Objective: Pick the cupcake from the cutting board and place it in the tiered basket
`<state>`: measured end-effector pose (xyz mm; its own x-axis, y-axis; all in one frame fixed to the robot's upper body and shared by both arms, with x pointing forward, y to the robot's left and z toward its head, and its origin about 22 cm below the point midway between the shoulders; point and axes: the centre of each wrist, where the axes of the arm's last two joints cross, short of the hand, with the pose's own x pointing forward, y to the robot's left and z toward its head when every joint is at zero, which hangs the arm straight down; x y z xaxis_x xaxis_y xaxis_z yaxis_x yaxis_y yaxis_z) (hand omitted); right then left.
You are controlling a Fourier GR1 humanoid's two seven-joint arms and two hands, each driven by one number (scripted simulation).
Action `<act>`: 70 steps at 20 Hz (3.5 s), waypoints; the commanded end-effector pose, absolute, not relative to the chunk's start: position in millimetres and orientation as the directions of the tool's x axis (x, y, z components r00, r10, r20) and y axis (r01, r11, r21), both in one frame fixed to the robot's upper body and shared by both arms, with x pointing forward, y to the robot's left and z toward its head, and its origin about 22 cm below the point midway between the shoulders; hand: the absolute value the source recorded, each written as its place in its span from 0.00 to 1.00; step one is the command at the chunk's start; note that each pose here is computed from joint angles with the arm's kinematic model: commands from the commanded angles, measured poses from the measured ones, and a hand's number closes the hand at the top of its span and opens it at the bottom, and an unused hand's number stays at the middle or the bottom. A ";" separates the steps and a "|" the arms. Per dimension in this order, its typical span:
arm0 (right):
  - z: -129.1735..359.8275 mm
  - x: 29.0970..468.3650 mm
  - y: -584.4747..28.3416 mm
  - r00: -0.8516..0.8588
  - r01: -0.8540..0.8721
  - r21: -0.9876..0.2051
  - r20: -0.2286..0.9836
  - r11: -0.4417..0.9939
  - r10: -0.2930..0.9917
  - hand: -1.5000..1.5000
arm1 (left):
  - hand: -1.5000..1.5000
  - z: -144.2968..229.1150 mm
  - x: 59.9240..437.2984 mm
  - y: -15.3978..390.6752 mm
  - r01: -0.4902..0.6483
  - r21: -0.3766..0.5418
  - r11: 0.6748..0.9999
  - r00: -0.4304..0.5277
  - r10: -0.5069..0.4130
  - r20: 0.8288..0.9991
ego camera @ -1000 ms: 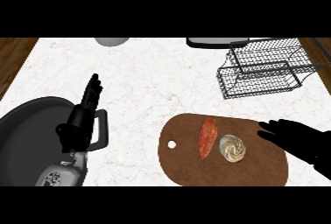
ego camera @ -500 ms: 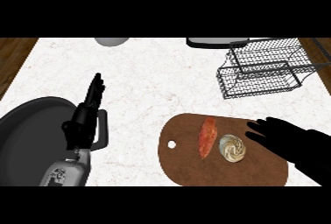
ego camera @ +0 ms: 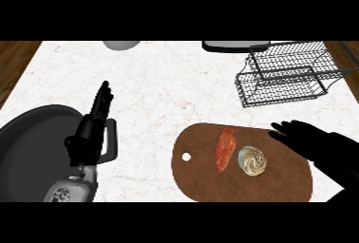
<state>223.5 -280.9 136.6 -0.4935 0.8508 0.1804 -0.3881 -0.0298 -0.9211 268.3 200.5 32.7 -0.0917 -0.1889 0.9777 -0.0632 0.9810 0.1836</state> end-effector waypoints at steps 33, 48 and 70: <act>59.7 265.6 -248.1 -0.476 -0.503 -0.864 0.257 -0.021 0.841 0.00 | 0.50 19.0 257.8 191.7 -0.061 0.188 0.980 -0.089 -0.193 0.977; 10.9 255.1 -232.7 -0.469 -0.534 -0.846 0.297 0.000 0.832 0.00 | 0.50 16.6 275.3 176.0 -0.058 0.189 0.980 -0.077 -0.193 0.978; -13.0 260.7 -219.7 -0.201 -0.376 -0.913 -0.083 -0.155 0.976 1.00 | 0.50 27.2 275.4 204.4 -0.078 0.184 0.980 -0.096 -0.191 0.977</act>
<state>265.1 -221.3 0.8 -0.3760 0.9226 0.0857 -0.2870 -0.0281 -0.9575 269.1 201.9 27.6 -0.0938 -0.1947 0.9764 -0.0678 0.9797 0.1888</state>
